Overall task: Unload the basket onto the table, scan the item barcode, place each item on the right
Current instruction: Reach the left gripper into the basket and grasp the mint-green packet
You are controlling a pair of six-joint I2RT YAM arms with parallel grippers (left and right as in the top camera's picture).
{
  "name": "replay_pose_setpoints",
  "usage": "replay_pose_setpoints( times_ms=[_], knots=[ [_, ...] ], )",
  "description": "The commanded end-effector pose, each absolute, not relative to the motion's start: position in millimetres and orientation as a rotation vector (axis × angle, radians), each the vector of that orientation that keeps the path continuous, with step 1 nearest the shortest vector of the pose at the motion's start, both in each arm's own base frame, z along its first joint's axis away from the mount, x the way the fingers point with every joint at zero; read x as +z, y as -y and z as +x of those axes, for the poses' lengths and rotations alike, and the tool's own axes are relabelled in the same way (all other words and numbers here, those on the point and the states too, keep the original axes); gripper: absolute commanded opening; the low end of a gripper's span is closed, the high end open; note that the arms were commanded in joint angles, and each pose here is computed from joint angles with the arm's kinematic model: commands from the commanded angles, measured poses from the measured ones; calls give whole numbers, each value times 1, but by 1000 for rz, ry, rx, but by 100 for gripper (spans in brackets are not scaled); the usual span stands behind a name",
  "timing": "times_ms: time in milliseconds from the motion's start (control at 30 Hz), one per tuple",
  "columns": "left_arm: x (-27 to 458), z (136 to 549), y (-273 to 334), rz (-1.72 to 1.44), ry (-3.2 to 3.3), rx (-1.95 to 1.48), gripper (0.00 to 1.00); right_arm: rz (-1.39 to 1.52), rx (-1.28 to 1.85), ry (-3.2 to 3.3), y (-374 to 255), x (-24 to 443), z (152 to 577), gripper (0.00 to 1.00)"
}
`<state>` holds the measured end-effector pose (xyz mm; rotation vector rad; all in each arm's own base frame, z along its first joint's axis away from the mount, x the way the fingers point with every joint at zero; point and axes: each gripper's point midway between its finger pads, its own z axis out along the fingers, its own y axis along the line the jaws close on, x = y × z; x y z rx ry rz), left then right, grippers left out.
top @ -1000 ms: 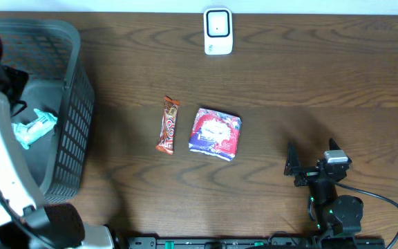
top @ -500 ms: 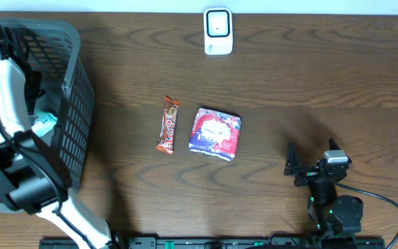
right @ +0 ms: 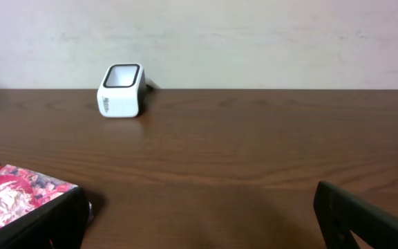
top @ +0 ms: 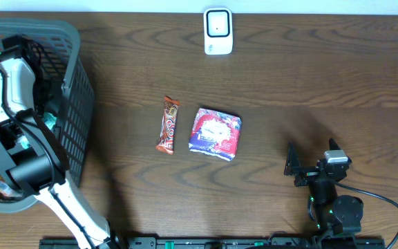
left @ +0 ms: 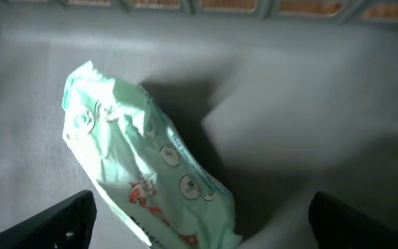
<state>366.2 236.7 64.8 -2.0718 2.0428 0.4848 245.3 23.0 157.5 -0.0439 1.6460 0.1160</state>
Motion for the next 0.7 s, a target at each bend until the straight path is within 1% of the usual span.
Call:
replay_pose_setpoints(
  times_ms=[0, 200, 300, 367, 433, 467, 533, 667],
  knots=[
    [42, 352, -238, -2093, -2088, 580, 98, -46, 101, -1645, -21, 157, 245, 99],
    [23, 338, -232, -2114, -2136, 620, 98, -46, 101, -1646, -21, 157, 245, 99],
    [23, 335, -230, -2111, -2158, 631, 63, -46, 101, -1645, -21, 157, 245, 99],
    [25, 333, -229, -2100, -2176, 635, 50, -46, 101, -1646, -21, 157, 245, 99],
    [30, 334, -229, -2064, -2209, 632, 42, -46, 101, -1645, -21, 157, 245, 99],
    [34, 334, -229, -2053, -2216, 629, 34, -46, 101, -1645, -21, 157, 245, 99],
    [44, 333, -229, -2041, -2211, 619, 8, -46, 101, -1646, -21, 157, 245, 99],
    [78, 334, -228, -2018, -2158, 571, 8, -46, 101, -1645, -21, 157, 245, 99]
  ],
)
